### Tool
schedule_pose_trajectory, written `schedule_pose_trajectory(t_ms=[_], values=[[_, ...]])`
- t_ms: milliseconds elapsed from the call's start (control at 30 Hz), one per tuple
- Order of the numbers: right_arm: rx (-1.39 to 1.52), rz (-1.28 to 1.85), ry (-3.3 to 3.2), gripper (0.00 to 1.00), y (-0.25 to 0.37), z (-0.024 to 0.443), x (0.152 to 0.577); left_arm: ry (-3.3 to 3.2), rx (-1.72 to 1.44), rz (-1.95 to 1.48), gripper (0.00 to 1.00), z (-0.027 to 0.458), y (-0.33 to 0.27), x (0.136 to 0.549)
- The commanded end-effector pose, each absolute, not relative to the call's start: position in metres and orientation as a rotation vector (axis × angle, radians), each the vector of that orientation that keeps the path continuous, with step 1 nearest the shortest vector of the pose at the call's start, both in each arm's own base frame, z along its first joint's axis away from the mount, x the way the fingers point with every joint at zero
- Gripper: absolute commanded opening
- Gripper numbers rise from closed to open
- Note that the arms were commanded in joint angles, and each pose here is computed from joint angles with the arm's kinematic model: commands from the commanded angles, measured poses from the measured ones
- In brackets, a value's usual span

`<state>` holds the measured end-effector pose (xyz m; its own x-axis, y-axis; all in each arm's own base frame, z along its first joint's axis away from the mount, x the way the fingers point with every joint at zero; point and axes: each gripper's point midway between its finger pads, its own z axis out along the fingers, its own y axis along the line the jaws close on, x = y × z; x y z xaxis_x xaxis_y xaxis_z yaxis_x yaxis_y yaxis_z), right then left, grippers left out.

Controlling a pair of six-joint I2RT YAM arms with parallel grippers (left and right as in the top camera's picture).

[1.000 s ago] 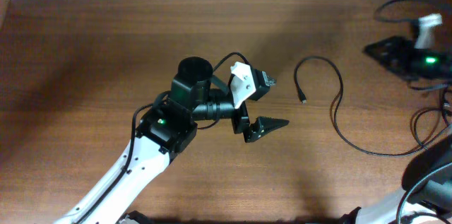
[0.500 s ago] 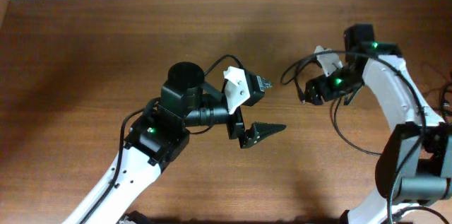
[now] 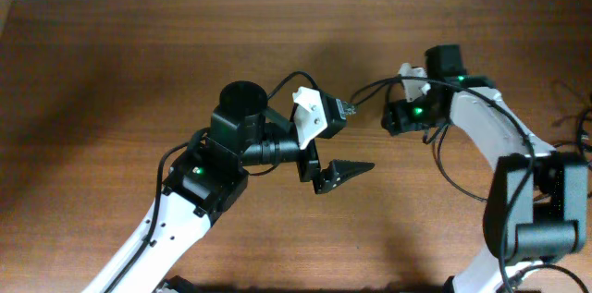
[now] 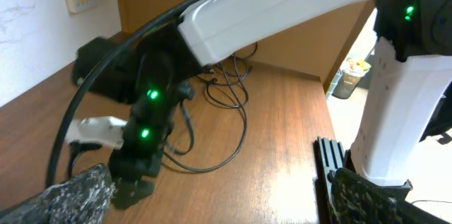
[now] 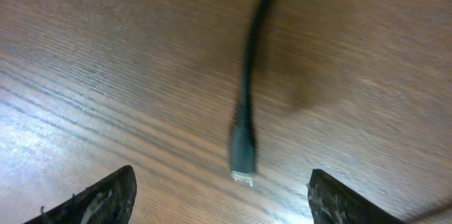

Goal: Untangle cables

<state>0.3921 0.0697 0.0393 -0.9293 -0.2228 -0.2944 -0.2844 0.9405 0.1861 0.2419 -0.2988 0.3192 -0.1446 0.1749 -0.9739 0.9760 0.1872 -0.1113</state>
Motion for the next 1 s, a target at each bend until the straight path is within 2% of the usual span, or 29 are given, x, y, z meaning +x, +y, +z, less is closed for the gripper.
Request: schedule_pose_trajectory(t_ms=[0, 33, 133, 167, 200, 300, 367, 700, 900, 967], values=[[-0.424, 0.275, 2.864, 0.73, 0.082, 0.014, 0.391, 1.499, 1.134, -1.069, 0.99, 0.331, -0.297, 0.240], [-0.419, 0.241, 2.858, 0.66, 0.078, 0.013, 0.394, 1.498, 1.134, -1.069, 0.99, 0.332, -0.297, 0.239], [-0.374, 0.205, 2.853, 0.62, 0.063, 0.013, 0.400, 1.496, 1.134, -1.068, 0.99, 0.332, -0.296, 0.239], [-0.359, 0.204, 2.854, 0.54, 0.059, 0.013, 0.400, 1.493, 1.134, -1.067, 0.99, 0.333, -0.297, 0.239], [-0.358, 0.203, 2.854, 0.52, 0.059, 0.013, 0.401, 1.494, 1.134, -1.067, 0.99, 0.333, -0.297, 0.239], [-0.361, 0.203, 2.854, 0.56, 0.060, 0.013, 0.400, 1.494, 1.134, -1.068, 0.99, 0.333, -0.297, 0.239], [-0.361, 0.204, 2.856, 0.53, 0.060, 0.012, 0.400, 1.494, 1.134, -1.068, 0.99, 0.333, -0.297, 0.239], [-0.361, 0.209, 2.893, 0.55, 0.059, 0.003, 0.391, 1.498, 1.134, -1.069, 0.99, 0.332, -0.296, 0.239], [-0.363, 0.213, 2.930, 0.50, 0.059, -0.010, 0.386, 1.497, 1.134, -1.069, 0.99, 0.332, -0.296, 0.239], [-0.364, 0.215, 2.948, 0.43, 0.059, -0.016, 0.384, 1.497, 1.134, -1.069, 0.99, 0.332, -0.296, 0.239]])
